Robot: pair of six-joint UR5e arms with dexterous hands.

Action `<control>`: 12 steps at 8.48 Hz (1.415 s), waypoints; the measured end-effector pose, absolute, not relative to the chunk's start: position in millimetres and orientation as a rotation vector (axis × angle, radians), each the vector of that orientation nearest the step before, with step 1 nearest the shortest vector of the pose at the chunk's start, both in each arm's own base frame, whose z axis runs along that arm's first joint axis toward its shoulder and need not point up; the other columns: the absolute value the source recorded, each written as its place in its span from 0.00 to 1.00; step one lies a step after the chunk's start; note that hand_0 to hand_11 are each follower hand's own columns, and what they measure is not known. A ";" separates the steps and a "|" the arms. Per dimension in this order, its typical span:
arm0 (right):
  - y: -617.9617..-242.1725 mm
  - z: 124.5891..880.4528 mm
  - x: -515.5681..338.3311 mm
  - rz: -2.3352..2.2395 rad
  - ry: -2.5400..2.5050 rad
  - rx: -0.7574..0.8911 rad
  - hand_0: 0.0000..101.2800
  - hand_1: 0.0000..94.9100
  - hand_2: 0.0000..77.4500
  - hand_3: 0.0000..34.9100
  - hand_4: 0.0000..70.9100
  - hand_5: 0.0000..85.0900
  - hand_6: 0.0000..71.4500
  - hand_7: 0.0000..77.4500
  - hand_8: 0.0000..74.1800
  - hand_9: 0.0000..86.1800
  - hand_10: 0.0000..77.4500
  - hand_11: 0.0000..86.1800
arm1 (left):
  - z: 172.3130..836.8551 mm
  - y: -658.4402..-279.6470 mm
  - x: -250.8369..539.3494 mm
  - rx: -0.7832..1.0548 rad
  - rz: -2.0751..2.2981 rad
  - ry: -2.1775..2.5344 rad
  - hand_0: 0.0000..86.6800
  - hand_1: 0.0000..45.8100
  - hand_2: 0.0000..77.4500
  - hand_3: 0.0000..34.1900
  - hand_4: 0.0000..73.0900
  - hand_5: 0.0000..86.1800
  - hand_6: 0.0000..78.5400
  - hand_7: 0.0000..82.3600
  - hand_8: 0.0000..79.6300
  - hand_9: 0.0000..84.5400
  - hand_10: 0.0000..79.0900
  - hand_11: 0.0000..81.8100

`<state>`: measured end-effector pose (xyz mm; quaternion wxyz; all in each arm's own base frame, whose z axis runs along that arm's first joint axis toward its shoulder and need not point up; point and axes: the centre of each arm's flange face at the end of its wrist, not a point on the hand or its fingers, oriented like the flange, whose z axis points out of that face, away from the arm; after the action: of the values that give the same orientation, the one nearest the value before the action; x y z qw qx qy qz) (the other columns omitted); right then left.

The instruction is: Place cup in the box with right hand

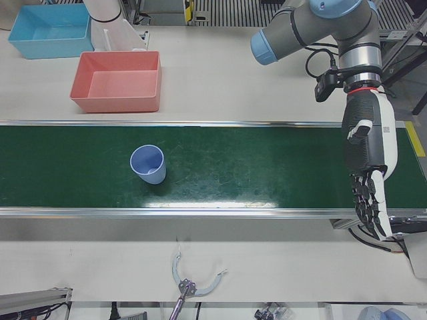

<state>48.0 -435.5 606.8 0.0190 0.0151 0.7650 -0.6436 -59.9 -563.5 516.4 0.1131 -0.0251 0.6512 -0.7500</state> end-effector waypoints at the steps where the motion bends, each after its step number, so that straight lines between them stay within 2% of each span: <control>1: -435.5 606.9 48.0 -1.998 2.375 0.047 0.79 0.24 0.01 0.00 0.38 0.15 0.21 0.75 0.40 0.46 0.31 0.43 | 516.6 -563.4 -59.9 -0.074 -2.201 1.910 0.00 0.01 0.01 0.00 0.00 0.00 0.00 0.00 0.00 0.00 0.00 0.00; 12: -435.3 607.6 48.0 -2.000 2.374 0.047 0.79 0.24 0.01 0.00 0.40 0.15 0.24 0.77 0.41 0.46 0.32 0.43 | 517.2 -563.0 -60.2 -0.074 -2.202 1.909 0.00 0.01 0.01 0.00 0.00 0.00 0.00 0.00 0.00 0.01 0.00 0.00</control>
<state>48.0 -435.3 607.6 0.0186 0.0151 0.7645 -0.6442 -60.2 -563.0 517.2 0.1132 -0.0252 0.6506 -0.7505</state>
